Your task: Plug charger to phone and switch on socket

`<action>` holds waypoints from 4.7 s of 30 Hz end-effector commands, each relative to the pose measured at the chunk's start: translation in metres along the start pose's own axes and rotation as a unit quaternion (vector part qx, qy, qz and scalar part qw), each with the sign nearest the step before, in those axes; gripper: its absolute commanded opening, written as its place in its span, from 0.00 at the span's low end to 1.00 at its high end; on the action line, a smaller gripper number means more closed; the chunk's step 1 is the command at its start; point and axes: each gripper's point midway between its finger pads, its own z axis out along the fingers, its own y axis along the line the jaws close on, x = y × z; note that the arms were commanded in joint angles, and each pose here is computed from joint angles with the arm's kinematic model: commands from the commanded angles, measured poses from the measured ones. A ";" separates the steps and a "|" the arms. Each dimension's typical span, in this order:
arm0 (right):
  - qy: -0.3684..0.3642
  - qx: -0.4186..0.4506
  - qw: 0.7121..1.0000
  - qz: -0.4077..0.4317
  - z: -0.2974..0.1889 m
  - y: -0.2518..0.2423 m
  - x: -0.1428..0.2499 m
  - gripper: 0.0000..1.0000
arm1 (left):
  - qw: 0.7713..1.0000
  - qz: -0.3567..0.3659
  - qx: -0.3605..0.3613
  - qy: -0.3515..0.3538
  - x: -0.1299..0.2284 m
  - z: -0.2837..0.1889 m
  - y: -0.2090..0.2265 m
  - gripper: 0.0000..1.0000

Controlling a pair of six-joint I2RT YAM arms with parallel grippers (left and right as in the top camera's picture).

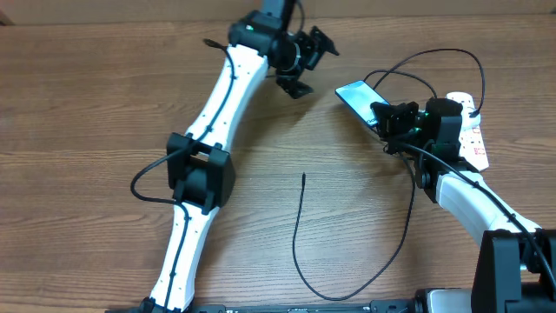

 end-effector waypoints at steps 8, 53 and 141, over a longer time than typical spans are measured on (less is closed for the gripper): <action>0.072 -0.015 0.978 0.196 -0.002 0.017 0.022 0.04 | 1.000 0.017 0.016 -0.012 0.017 0.007 -0.020 1.00; 0.135 -0.093 0.957 0.241 -0.012 0.065 0.034 0.04 | 0.999 -0.035 0.022 0.030 0.042 0.014 -0.026 0.99; 0.112 -0.062 0.951 0.280 -0.007 0.049 0.028 0.04 | 0.999 -0.030 -0.024 -0.027 0.044 0.026 -0.011 0.56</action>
